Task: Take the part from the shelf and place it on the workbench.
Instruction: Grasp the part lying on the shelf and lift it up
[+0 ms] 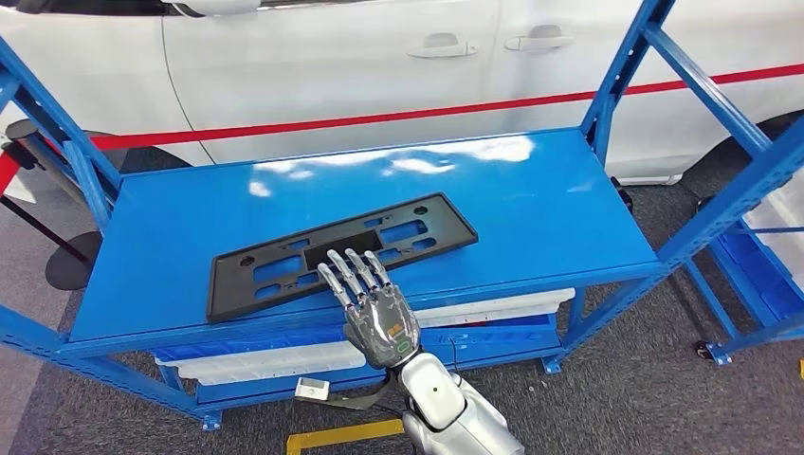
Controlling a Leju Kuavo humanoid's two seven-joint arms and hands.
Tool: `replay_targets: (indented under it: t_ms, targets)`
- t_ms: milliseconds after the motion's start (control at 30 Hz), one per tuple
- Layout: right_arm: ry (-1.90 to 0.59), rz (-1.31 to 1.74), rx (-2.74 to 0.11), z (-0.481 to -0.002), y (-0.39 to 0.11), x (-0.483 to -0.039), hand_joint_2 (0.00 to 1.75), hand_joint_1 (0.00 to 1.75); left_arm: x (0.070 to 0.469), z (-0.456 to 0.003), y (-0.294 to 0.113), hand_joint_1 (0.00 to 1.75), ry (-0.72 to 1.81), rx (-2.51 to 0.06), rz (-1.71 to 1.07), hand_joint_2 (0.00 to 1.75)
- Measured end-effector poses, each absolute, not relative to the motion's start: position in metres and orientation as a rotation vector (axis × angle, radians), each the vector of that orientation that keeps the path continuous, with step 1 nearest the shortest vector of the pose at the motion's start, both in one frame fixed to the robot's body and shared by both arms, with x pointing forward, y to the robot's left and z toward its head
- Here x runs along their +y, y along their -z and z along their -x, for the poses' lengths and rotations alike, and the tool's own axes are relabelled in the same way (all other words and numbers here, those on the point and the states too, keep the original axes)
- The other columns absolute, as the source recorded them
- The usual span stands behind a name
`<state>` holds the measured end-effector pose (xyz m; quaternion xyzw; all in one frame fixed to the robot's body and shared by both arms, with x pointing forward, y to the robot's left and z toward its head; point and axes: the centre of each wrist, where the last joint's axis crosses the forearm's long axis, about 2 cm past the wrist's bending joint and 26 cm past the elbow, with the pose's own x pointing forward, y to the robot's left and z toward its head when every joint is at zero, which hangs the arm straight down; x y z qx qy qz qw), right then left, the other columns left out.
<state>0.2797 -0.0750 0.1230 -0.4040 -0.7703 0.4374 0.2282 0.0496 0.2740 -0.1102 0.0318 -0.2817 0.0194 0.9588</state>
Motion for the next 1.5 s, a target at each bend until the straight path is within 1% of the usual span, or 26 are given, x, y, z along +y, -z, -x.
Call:
replay_targets:
  t_ms: [633,1333,1400,1467,1500]
  targets:
    - [-1.179,1.141,-2.046,-0.293,-0.128,-0.092,1.75,0.00,0.270,-0.049,0.110,0.00,0.006,-0.563,-0.072,0.00]
    - [-1.420,1.162,-1.903,-0.323,-0.137,-0.091,1.75,0.00,0.273,-0.052,0.110,0.00,0.046,-0.565,-0.060,0.00]
    - [-1.441,1.167,-1.892,-0.328,-0.139,-0.090,1.75,0.22,0.273,-0.052,0.110,0.00,0.046,-0.564,-0.059,0.00]
    - [-1.453,1.174,-1.880,-0.333,-0.144,-0.089,1.75,1.09,0.273,-0.052,0.110,0.00,0.046,-0.564,-0.056,0.00]
    - [-1.459,1.171,-1.868,-0.335,-0.145,-0.089,1.75,1.41,0.272,-0.052,0.110,0.00,0.046,-0.564,-0.054,0.00]
